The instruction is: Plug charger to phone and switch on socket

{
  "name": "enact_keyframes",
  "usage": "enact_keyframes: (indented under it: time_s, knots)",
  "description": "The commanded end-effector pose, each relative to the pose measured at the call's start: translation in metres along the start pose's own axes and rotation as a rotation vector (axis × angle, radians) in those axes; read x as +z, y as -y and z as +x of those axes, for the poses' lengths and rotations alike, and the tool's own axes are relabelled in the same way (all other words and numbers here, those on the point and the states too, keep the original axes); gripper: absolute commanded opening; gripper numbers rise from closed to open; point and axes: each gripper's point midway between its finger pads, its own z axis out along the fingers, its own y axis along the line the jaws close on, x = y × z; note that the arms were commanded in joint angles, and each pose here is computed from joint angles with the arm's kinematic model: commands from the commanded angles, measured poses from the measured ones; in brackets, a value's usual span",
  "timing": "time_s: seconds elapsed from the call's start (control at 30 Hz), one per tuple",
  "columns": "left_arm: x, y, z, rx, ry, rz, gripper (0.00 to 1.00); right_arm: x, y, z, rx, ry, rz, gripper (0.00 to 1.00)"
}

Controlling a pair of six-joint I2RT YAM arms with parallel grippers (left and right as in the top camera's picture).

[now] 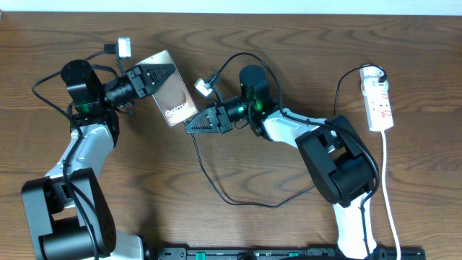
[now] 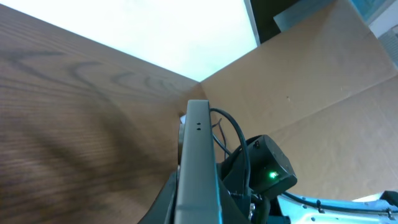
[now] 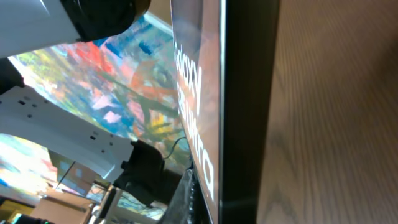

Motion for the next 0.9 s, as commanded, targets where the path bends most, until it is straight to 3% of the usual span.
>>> enact_keyframes:
  time_s: [0.0,0.1,0.23,0.33,0.37,0.67,0.87]
  knots:
    - [0.006,0.020,0.017,0.014,-0.091,0.082,0.08,-0.016,0.012,-0.031,-0.039,0.120,0.101,0.08]
    - [0.006,0.020,0.017,0.014,-0.091,0.082,0.07,-0.016,0.012,-0.031,-0.039,0.120,0.101,0.20]
    - [0.006,0.019,0.016,0.014,-0.088,0.080,0.07,-0.016,0.011,-0.030,-0.040,0.114,0.095,0.49]
    - [0.006,0.018,0.015,0.016,-0.083,0.075,0.07,-0.015,0.009,-0.028,-0.040,0.101,0.083,0.89]
    - [0.006,0.018,0.015,0.018,-0.082,0.074,0.07,-0.015,0.009,-0.027,-0.040,0.100,0.082,0.98]
    - [0.000,0.007,0.003,0.025,-0.019,0.018,0.07,-0.015,0.007,-0.025,-0.041,0.086,0.068,0.99]
    - [-0.029,-0.037,-0.006,-0.146,0.076,-0.145,0.07,-0.024,0.008,-0.026,-0.040,0.089,0.067,0.99]
